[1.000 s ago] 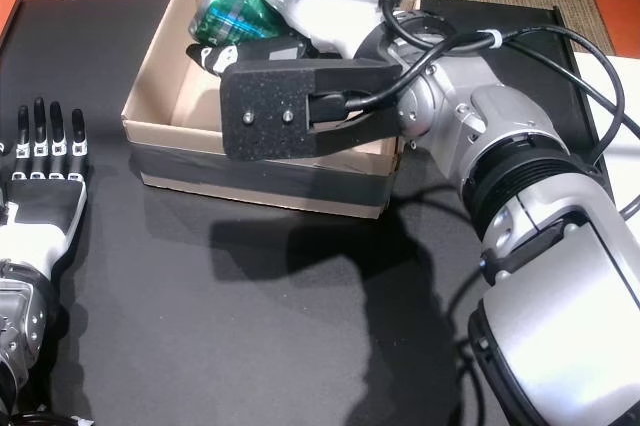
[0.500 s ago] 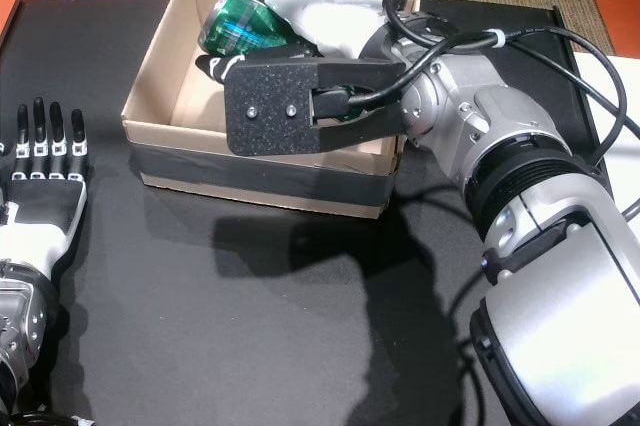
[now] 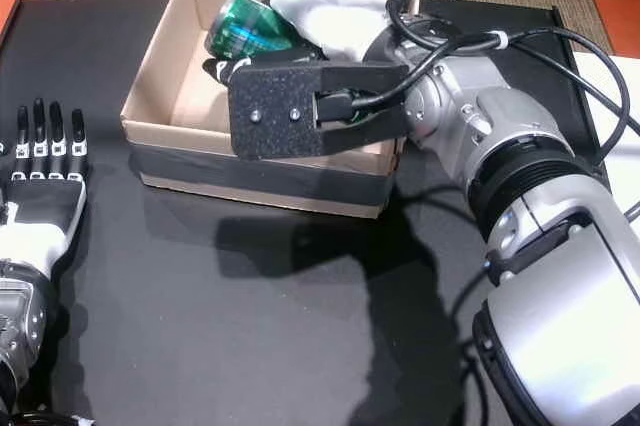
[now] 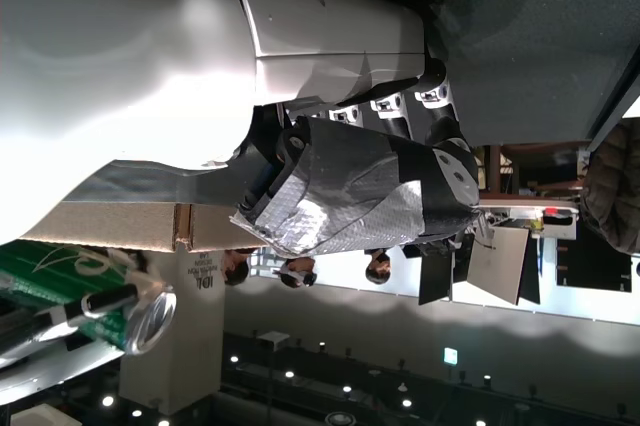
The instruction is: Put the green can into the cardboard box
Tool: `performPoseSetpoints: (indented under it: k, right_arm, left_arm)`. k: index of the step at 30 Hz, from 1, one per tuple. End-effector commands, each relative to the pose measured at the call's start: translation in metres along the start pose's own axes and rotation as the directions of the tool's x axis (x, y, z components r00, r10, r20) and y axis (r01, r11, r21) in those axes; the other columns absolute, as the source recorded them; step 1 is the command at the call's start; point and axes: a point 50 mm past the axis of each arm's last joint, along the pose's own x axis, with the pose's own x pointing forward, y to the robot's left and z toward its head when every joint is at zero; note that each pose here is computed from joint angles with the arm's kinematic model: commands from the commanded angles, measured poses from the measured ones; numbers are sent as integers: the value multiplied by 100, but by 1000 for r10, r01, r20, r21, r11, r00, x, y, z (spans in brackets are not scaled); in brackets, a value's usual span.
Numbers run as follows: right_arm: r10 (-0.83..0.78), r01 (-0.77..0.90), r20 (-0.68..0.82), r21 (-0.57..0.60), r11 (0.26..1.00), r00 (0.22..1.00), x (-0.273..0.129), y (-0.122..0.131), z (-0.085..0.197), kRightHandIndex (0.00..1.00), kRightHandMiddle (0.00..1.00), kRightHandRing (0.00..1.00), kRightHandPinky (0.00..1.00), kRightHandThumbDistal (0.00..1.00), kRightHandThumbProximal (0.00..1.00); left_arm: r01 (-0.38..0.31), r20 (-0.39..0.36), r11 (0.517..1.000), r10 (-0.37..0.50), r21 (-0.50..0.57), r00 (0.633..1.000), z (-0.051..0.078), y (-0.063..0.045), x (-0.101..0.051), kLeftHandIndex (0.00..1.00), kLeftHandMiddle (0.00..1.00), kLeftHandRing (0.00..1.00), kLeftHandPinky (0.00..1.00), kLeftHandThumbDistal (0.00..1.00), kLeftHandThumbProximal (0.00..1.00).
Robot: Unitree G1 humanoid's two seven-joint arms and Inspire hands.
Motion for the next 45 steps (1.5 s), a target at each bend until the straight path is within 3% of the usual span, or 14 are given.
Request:
performPoseSetpoints:
  k: [1, 10, 15, 19, 24, 29, 33, 35, 37, 41, 43, 45]
  right_arm:
    - [-21, 21, 7, 5, 1000, 1000, -1, 0, -2, 47, 51, 60, 67, 56, 60]
    - [-86, 85, 44, 26, 996, 995, -2, -2, 1, 43, 45, 54, 61, 50, 63]
    - [-102, 100, 44, 32, 994, 994, -3, -3, 0, 43, 46, 54, 60, 55, 64]
    - [-94, 93, 28, 43, 995, 995, -2, -2, -1, 46, 56, 69, 70, 68, 70]
    - [-86, 85, 17, 59, 995, 996, -2, -2, -2, 63, 74, 87, 88, 84, 76]
    - [-156, 151, 40, 102, 983, 987, -4, -4, -1, 69, 73, 90, 92, 72, 64]
    - [-230, 217, 77, 143, 966, 970, -7, -6, 0, 69, 73, 90, 92, 72, 66]
    - [-278, 260, 96, 166, 951, 956, -10, -6, -1, 66, 70, 87, 89, 72, 64]
    - [-371, 343, 119, 203, 917, 921, -15, -4, 0, 60, 63, 77, 80, 68, 52]
    - [-574, 519, 150, 292, 804, 805, -28, 5, 1, 43, 47, 62, 68, 47, 39]
    - [-627, 558, 162, 327, 763, 762, -35, 12, 1, 43, 47, 61, 67, 40, 39]
    - [-653, 573, 181, 347, 742, 736, -42, 21, 0, 44, 49, 63, 68, 41, 42]
  left_arm:
    - [-101, -8, 995, 101, -15, 995, -4, 22, -10, 56, 54, 65, 76, 0, 59]
    - [-92, -8, 996, 92, -6, 996, -4, 22, -10, 56, 54, 64, 76, 0, 57]
    - [-107, -4, 994, 107, -13, 994, -4, 21, -9, 55, 54, 65, 78, 0, 57]
    - [-99, -5, 995, 99, -4, 995, -3, 20, -9, 56, 54, 63, 78, 0, 61]
    - [-93, -3, 996, 93, -7, 996, -3, 20, -9, 56, 55, 65, 79, 0, 61]
    - [-93, -4, 996, 93, -9, 996, -1, 21, -9, 56, 55, 67, 80, 0, 59]
    - [-101, -1, 995, 101, -17, 995, 0, 21, -9, 55, 55, 65, 79, 0, 56]
    - [-101, 0, 995, 101, -16, 995, 0, 20, -9, 57, 57, 67, 81, 0, 57]
    - [-100, 2, 995, 100, -10, 995, 0, 21, -9, 58, 57, 68, 81, 0, 58]
    - [-98, 3, 995, 98, -1, 995, 1, 21, -10, 57, 57, 68, 81, 0, 59]
    - [-98, 1, 995, 98, 1, 995, 2, 22, -10, 57, 56, 66, 79, 0, 59]
    - [-98, 0, 995, 98, 5, 995, 3, 22, -10, 56, 55, 66, 79, 0, 58]
